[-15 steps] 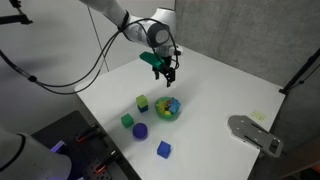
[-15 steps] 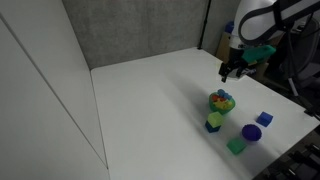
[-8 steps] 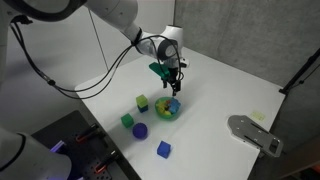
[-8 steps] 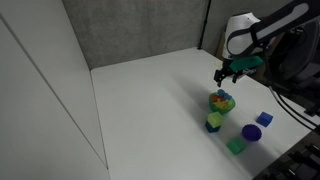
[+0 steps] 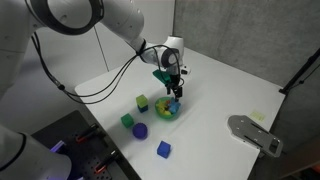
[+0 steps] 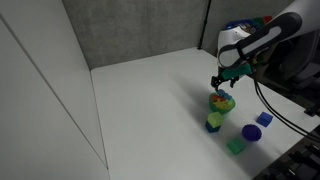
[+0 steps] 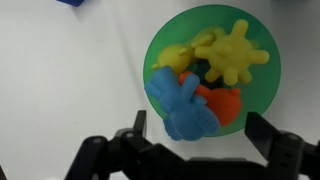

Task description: Remove the blue object from the bowl

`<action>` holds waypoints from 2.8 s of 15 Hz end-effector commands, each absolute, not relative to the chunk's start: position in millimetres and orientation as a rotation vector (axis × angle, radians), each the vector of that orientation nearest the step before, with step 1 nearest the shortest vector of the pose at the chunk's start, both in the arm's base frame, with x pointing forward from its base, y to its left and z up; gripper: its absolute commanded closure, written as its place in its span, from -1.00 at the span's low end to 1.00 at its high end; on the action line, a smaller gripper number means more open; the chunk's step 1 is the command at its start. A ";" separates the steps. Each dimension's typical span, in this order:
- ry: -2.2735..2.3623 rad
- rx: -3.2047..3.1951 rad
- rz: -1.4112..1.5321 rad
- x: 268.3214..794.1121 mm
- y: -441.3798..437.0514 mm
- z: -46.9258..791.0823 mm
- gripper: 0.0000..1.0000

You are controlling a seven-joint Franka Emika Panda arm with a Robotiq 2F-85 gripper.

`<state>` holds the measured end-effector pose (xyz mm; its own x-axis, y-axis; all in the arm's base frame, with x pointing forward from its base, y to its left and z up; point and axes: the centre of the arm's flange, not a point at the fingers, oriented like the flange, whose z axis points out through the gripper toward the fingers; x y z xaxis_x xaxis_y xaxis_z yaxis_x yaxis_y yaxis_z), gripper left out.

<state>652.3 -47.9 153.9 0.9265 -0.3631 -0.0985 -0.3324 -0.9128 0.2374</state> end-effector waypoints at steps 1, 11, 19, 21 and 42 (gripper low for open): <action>-0.546 2.802 -0.193 664.5 -47.5 144.9 -1.00; -0.542 2.713 -0.167 662.2 -46.8 131.0 -0.32; -0.543 2.724 -0.138 659.5 -37.3 147.8 0.94; -0.547 2.741 -0.126 656.2 -35.6 162.7 0.91; -0.331 2.949 -0.365 569.3 66.2 216.2 0.93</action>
